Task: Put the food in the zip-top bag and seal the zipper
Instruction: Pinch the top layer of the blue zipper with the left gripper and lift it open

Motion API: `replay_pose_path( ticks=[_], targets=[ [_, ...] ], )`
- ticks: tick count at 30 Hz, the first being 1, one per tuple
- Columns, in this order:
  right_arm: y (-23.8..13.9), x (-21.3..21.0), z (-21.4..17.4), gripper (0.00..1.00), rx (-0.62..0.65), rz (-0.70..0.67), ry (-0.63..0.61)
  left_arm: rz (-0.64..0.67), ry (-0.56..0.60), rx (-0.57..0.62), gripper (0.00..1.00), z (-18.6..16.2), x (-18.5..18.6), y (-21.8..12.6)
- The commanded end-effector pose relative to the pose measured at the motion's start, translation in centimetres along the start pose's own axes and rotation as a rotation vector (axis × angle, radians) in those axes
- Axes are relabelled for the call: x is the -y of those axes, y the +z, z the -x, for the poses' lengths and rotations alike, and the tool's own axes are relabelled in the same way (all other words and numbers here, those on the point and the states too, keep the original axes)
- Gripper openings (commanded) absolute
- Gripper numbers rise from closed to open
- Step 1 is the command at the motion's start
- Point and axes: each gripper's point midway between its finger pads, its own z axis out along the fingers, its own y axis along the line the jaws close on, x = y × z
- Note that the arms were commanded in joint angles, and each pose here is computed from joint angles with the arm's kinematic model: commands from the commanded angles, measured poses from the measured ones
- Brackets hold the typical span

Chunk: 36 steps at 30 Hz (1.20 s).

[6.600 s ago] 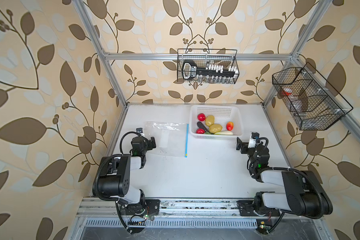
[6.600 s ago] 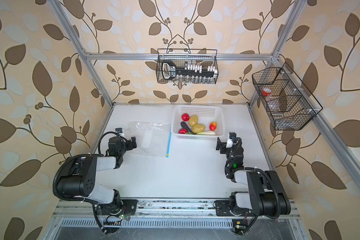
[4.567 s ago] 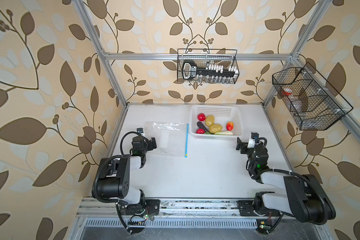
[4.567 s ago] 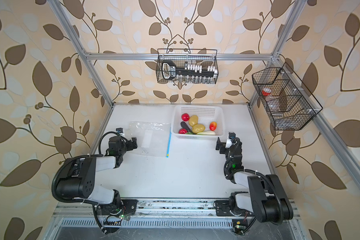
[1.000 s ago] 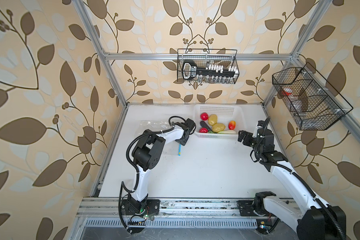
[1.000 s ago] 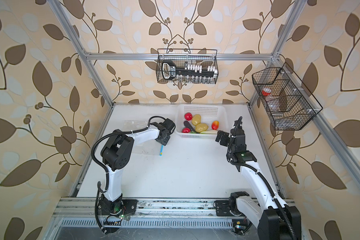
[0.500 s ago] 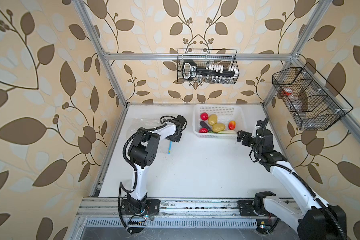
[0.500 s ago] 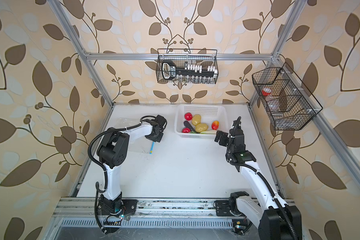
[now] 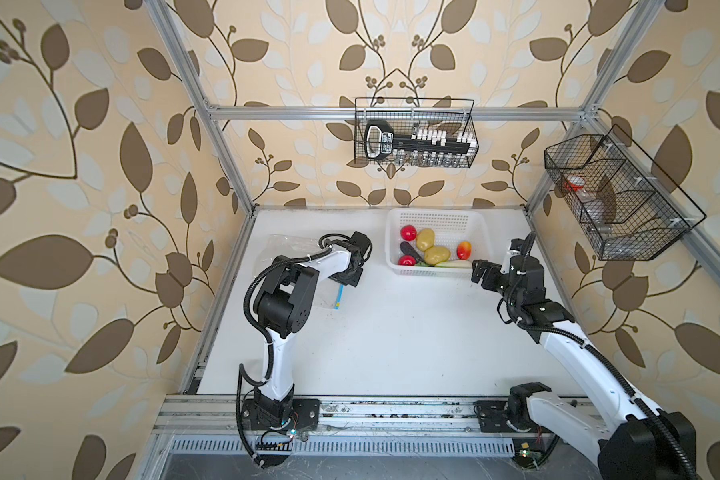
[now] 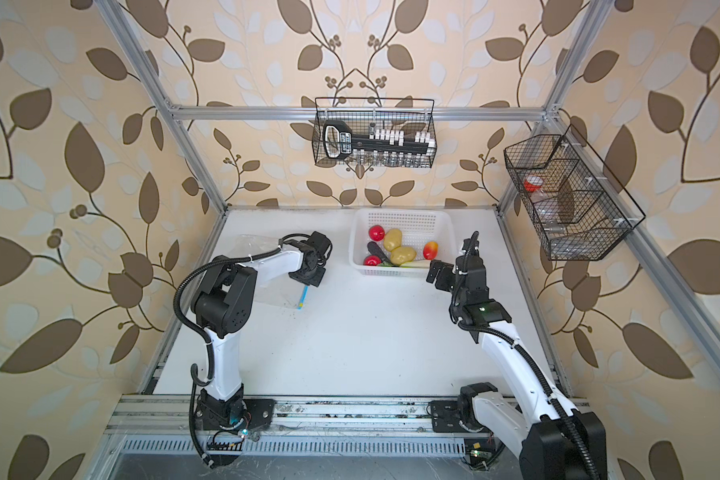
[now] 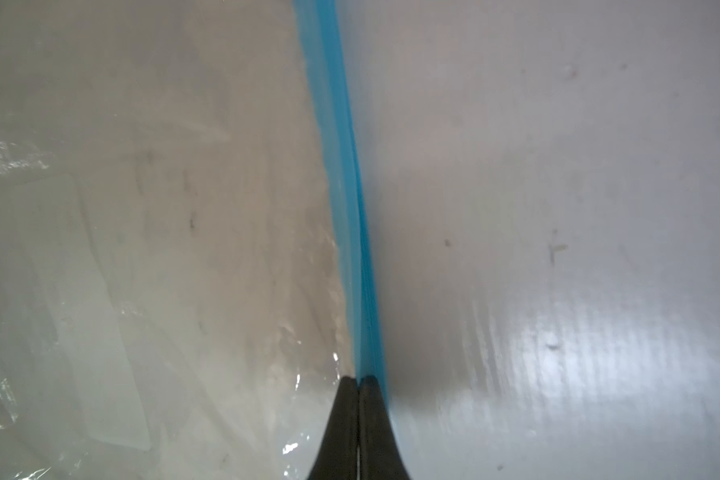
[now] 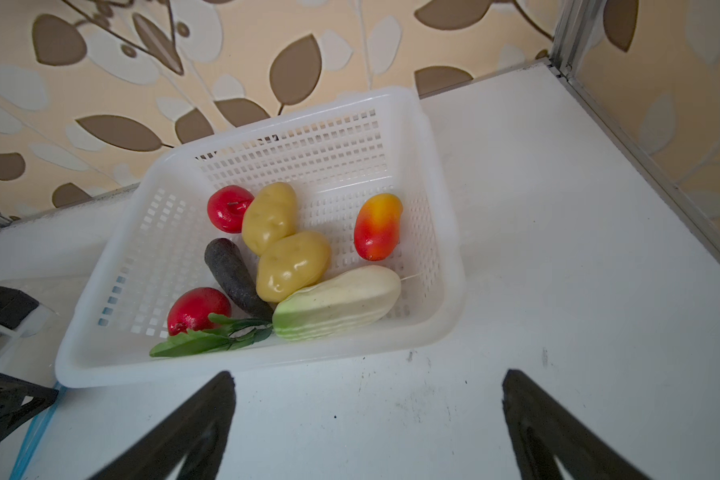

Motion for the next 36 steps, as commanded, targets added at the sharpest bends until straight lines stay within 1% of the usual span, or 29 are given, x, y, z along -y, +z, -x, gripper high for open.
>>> replay_pose_path(
  ticks=[1, 3, 7, 10, 13, 18, 20, 24, 28, 31, 34, 36],
  targets=[
    [-1.0, -0.6, 1.8, 1.00, 0.038, 0.005, 0.004, -0.040, 0.002, 0.069, 0.00, 1.0, -1.0, -3.8],
    [-1.0, -0.9, 1.8, 1.00, 0.037, 0.016, 0.004, -0.055, 0.024, 0.077, 0.00, 1.0, -1.0, -4.7],
    [-0.7, -2.0, 1.7, 1.00, 0.022, 0.039, -0.010, -0.069, 0.011, 0.093, 0.00, 1.3, -1.7, -6.3],
    [-0.2, -3.0, 1.2, 1.00, -0.010, 0.058, -0.031, -0.073, -0.007, 0.127, 0.00, 1.6, -2.3, -7.4],
    [0.1, -4.3, 0.9, 1.00, -0.039, 0.070, -0.067, -0.037, -0.013, 0.166, 0.00, 1.8, -3.3, -8.3],
    [0.2, -5.9, 0.5, 1.00, -0.065, 0.098, -0.104, 0.063, -0.019, 0.223, 0.00, 2.1, -5.3, -9.7],
    [0.3, -6.5, 0.5, 1.00, -0.075, 0.119, -0.106, 0.089, -0.047, 0.222, 0.00, 2.1, -6.3, -9.9],
    [1.0, -6.6, 0.5, 1.00, -0.095, 0.102, -0.129, -0.014, -0.058, 0.192, 0.00, 2.2, -6.4, -10.3],
    [2.4, -6.6, 0.6, 1.00, -0.117, 0.084, -0.146, -0.069, -0.011, 0.254, 0.00, 3.3, -5.8, -12.1],
    [3.5, -6.7, 0.6, 1.00, -0.152, 0.071, -0.134, -0.071, -0.016, 0.317, 0.00, 4.1, -6.1, -13.6],
    [4.8, -7.7, 0.7, 1.00, -0.180, 0.093, -0.133, -0.048, -0.024, 0.328, 0.00, 4.7, -6.9, -14.9],
    [5.7, -8.4, 0.7, 1.00, -0.189, 0.111, -0.138, -0.068, -0.025, 0.327, 0.00, 4.9, -6.7, -15.1]
  ],
)
